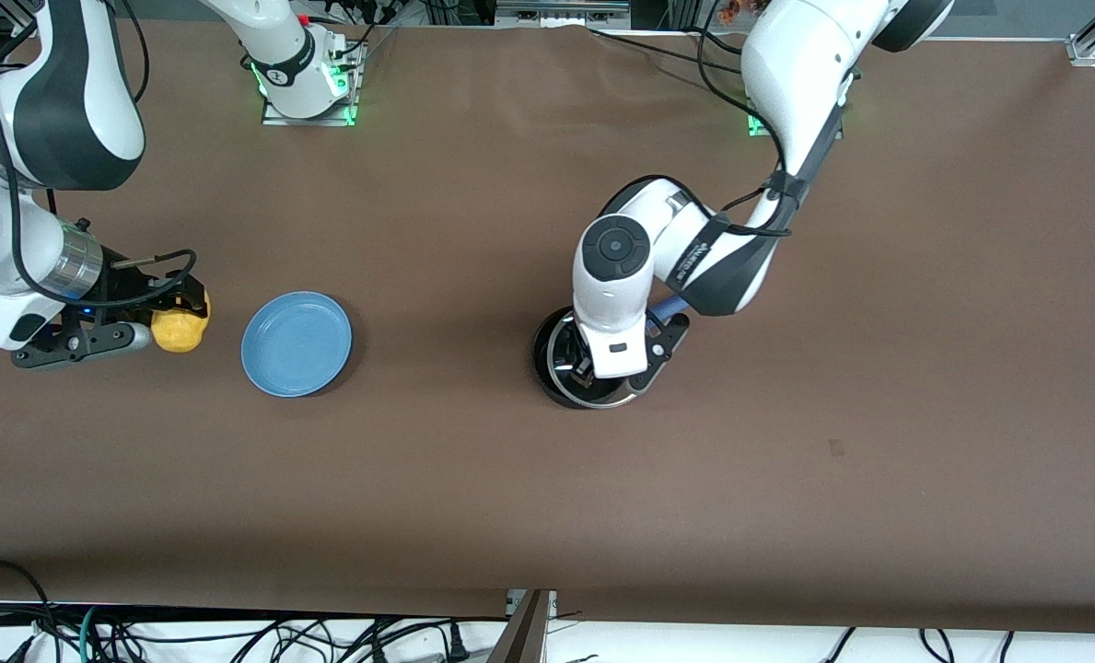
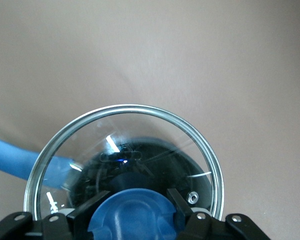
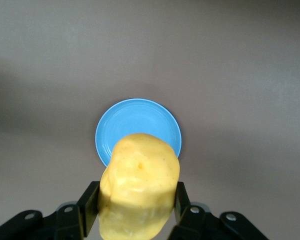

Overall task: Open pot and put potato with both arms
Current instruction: 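Lift the glass lid off the pot with the left gripper, then carry the potato over the pot with the right gripper while the left gripper moves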

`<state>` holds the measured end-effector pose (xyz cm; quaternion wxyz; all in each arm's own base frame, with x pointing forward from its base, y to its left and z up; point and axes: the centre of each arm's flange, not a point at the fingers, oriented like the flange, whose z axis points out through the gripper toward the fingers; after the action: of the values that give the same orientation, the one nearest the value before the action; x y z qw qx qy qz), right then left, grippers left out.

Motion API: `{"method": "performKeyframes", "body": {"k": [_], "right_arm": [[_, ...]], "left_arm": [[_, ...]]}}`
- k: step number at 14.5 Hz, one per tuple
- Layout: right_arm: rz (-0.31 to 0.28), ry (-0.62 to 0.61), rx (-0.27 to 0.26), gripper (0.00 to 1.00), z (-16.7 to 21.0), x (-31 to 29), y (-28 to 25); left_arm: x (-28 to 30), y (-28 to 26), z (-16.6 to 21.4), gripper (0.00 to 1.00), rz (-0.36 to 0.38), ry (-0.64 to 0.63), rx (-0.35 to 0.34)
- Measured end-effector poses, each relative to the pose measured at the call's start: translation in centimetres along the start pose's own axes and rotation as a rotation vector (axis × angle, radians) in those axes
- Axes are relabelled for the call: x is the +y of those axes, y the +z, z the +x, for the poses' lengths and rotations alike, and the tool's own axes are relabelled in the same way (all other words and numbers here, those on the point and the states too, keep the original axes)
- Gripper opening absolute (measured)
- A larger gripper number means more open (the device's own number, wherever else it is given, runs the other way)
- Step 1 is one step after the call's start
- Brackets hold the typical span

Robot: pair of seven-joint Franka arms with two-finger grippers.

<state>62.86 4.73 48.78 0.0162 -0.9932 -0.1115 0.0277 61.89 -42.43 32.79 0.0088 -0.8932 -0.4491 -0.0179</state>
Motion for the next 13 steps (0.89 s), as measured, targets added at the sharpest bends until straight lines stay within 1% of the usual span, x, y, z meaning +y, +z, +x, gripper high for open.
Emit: {"method": "performKeyframes", "body": {"k": [3,7,10,13], "right_arm": [[0.004,-0.016,0.006,0.64,0.4,-1.8,0.2],[0.004,-0.024,0.047,0.64,2.4,-8.6,2.0],[0.008,0.053,0.078,0.64,3.6,-15.7,4.6],[0.022,0.189,0.102,0.64,4.2,-24.1,8.9]], "left_arm": [[-0.1,-3.1,2.5,0.53,0.008,0.069,-0.019],[-1.0,-8.0,7.4,0.53,-0.04,0.163,-0.054],[-2.7,-10.6,10.9,0.53,-0.026,0.259,-0.065],[-4.0,-12.1,13.7,0.53,-0.019,0.342,-0.07]]}}
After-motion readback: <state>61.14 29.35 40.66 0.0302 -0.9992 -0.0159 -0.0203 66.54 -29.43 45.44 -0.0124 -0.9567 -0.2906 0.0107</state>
